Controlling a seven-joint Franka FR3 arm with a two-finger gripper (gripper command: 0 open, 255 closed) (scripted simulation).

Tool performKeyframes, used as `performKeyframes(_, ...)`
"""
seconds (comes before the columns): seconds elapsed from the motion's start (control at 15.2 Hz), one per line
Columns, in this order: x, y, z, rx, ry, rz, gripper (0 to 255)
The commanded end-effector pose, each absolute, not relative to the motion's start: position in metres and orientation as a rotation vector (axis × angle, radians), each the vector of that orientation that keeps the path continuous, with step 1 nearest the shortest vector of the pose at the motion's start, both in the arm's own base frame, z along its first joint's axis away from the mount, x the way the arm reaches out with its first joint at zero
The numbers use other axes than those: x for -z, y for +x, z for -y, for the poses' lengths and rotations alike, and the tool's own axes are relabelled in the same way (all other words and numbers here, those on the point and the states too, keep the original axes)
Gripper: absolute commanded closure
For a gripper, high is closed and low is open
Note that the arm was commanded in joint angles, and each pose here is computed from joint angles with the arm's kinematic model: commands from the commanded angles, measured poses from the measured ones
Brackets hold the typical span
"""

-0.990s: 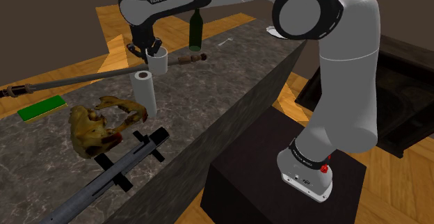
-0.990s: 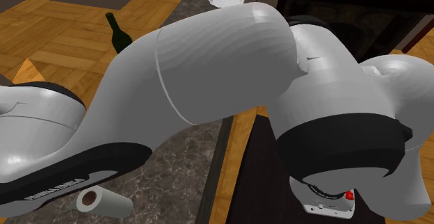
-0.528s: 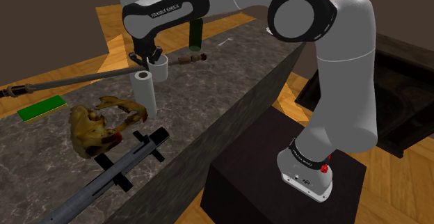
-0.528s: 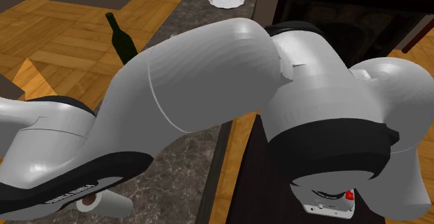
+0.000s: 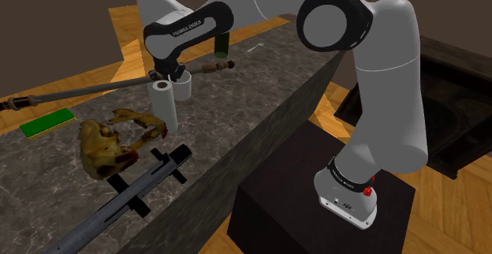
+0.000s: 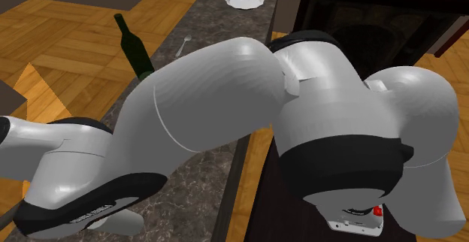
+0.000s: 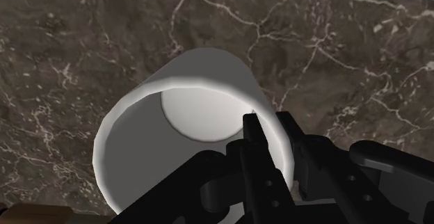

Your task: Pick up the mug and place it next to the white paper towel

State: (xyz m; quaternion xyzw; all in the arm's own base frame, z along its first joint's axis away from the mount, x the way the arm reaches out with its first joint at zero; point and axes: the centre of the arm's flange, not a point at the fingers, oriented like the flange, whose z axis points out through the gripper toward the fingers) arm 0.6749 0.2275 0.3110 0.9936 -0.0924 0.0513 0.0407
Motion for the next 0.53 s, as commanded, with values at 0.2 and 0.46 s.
performKeyframes(0.2,-0.285,0.675,-0.227,-0.158,3.043,0.283,255)
performKeyframes(0.46,-0.265,0.675,-0.227,-0.158,3.043,0.283,255)
